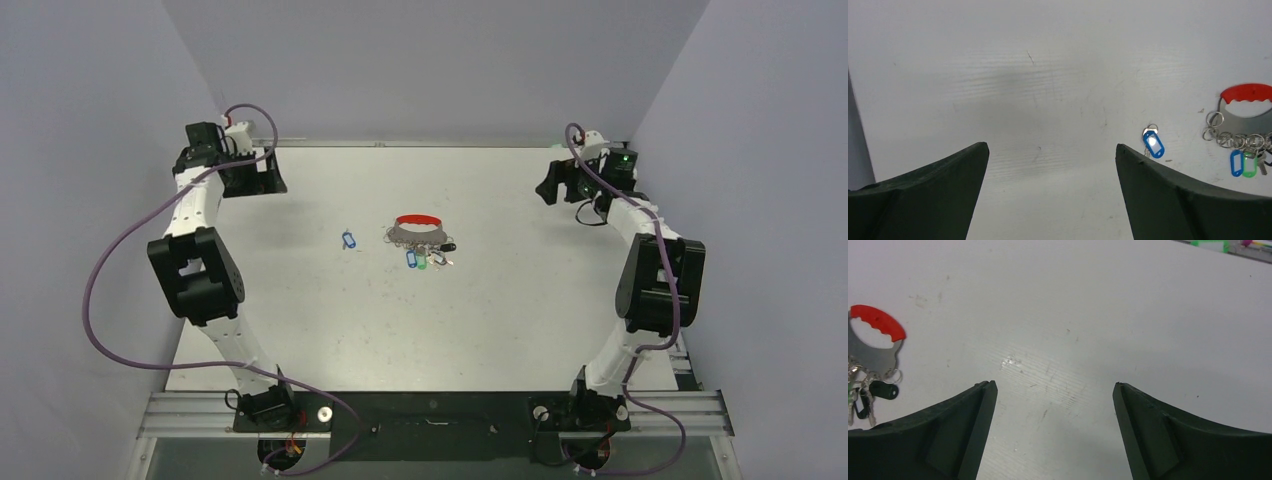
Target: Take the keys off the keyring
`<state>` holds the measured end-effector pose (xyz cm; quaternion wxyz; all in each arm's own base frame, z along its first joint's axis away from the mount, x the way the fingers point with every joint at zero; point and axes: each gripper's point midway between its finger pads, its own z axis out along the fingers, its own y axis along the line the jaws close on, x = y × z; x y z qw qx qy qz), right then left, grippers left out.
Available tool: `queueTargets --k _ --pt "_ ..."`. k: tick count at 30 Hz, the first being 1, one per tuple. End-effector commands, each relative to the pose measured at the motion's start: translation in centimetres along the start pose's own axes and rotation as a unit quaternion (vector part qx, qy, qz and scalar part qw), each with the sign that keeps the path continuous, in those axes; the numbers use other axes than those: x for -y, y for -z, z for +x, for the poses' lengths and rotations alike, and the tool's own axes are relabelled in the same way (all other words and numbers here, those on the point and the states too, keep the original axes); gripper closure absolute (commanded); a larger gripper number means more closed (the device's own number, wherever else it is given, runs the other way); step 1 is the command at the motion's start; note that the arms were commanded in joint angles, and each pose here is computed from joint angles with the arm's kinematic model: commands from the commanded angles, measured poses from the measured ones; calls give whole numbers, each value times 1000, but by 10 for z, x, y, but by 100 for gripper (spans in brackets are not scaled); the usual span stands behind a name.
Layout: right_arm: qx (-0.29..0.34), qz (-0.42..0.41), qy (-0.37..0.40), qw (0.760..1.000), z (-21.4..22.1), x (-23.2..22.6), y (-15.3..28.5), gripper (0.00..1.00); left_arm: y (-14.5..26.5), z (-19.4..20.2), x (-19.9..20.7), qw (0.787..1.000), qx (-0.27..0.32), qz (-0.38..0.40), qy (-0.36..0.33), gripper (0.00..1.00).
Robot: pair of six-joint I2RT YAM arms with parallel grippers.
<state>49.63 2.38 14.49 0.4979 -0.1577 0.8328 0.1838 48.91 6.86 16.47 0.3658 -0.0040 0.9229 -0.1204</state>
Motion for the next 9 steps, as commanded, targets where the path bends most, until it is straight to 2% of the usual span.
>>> queueTargets --k 1,9 --pt "11 35 6 999 -2 29 -1 10 13 -12 -9 998 44 -40 -32 4" --pt "4 38 -2 999 13 34 -8 10 5 -5 -17 997 47 -60 -28 4"
